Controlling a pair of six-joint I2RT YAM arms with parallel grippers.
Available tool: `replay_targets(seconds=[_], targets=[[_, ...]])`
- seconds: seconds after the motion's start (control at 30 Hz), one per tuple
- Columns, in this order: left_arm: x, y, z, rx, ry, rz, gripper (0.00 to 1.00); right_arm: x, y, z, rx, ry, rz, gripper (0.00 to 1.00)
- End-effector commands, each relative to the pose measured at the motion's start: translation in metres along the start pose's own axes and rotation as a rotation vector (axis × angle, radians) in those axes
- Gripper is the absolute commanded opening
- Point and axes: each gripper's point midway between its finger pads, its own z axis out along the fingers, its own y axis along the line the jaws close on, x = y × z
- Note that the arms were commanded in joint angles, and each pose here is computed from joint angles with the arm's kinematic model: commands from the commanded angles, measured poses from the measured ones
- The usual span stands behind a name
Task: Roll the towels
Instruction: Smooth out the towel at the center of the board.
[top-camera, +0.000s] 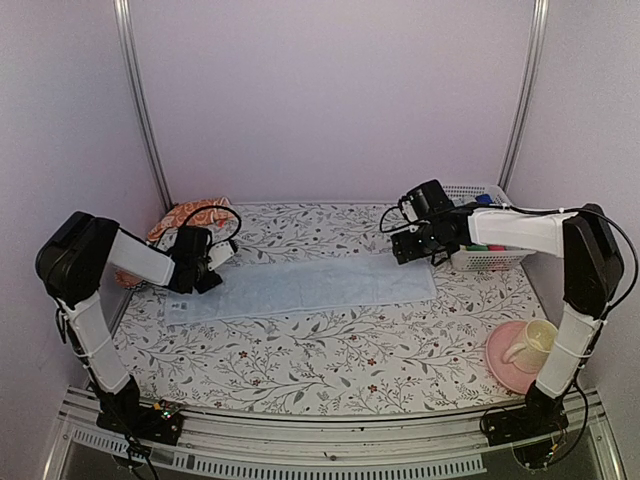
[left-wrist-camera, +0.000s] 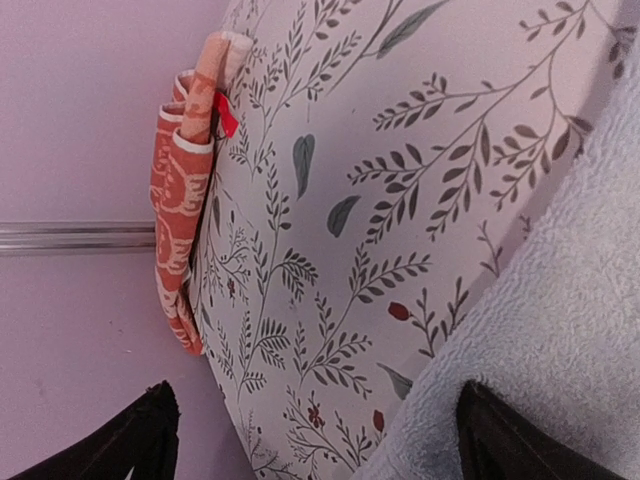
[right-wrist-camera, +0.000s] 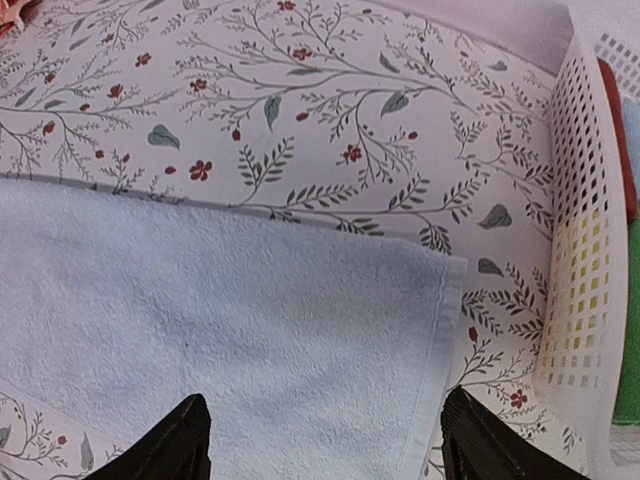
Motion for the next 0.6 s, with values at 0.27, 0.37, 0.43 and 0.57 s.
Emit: replay_targets(seconds=[0.27, 0.37, 0.43, 0.57], targets=[[-0.014, 0.034, -0.015, 0.05, -0.06, -0.117, 0.97, 0.075, -0.036, 0.006, -0.004, 0.152, 0.237, 0.79], [-0.031, 0.052, -0.039, 0.086, -0.138, -0.181, 0.97, 0.082, -0.046, 0.006, -0.014, 0.153, 0.292, 0.79], [-0.037, 0.063, -0.056, 0.095, -0.176, -0.206, 0.97, 0.086, -0.051, 0.009, -0.024, 0.157, 0.323, 0.78], [-0.037, 0.077, -0.092, 0.105, -0.235, -0.25, 0.97, 0.095, -0.051, 0.022, -0.048, 0.189, 0.348, 0.77]])
